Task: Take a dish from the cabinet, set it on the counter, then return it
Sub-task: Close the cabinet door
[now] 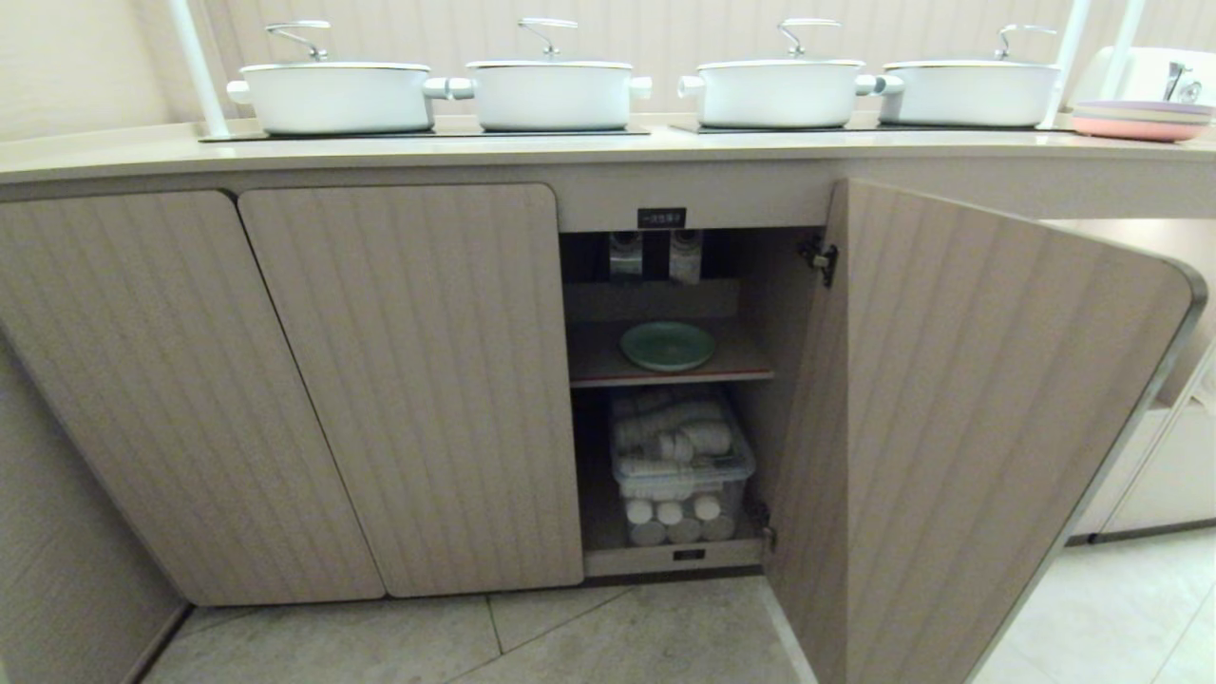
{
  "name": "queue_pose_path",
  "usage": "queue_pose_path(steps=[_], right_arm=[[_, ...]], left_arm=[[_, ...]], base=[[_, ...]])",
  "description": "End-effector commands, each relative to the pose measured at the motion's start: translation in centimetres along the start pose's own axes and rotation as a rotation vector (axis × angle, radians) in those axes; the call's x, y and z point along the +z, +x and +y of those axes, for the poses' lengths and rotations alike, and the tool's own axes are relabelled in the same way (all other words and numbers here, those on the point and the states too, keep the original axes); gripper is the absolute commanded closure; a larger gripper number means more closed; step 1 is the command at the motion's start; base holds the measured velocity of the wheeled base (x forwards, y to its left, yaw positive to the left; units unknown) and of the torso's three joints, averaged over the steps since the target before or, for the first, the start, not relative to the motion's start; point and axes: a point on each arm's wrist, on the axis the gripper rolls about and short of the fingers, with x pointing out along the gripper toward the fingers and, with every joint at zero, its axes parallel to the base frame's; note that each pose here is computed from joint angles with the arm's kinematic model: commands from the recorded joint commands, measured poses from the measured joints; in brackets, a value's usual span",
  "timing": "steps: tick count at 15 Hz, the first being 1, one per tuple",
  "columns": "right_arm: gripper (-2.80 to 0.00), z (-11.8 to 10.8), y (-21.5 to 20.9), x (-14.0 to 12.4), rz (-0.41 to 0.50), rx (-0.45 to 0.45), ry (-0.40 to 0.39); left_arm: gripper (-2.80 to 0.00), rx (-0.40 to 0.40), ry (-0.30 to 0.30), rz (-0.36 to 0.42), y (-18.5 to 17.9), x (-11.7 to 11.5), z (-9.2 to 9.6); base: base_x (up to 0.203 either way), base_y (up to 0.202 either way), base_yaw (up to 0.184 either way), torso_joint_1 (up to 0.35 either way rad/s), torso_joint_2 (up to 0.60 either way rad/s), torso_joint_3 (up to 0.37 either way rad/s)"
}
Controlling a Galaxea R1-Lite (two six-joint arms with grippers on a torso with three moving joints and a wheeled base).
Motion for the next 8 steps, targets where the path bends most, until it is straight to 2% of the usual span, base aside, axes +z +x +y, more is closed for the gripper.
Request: queue_pose_path(steps=[1,8], right_arm=[[0.00,0.00,0.00,0.02,0.000,0.001,-0.001],[0.00,0.00,0.00,0.02,0.000,0.001,-0.001]], left_arm=[[0.00,0.000,-0.001,0.000,0.00,0.00,0.00],[0.00,0.000,-0.001,0.000,0.00,0.00,0.00]], base=[[0.000,0.000,0.000,0.000,0.00,0.000],[0.000,0.000,0.000,0.000,0.00,0.000]])
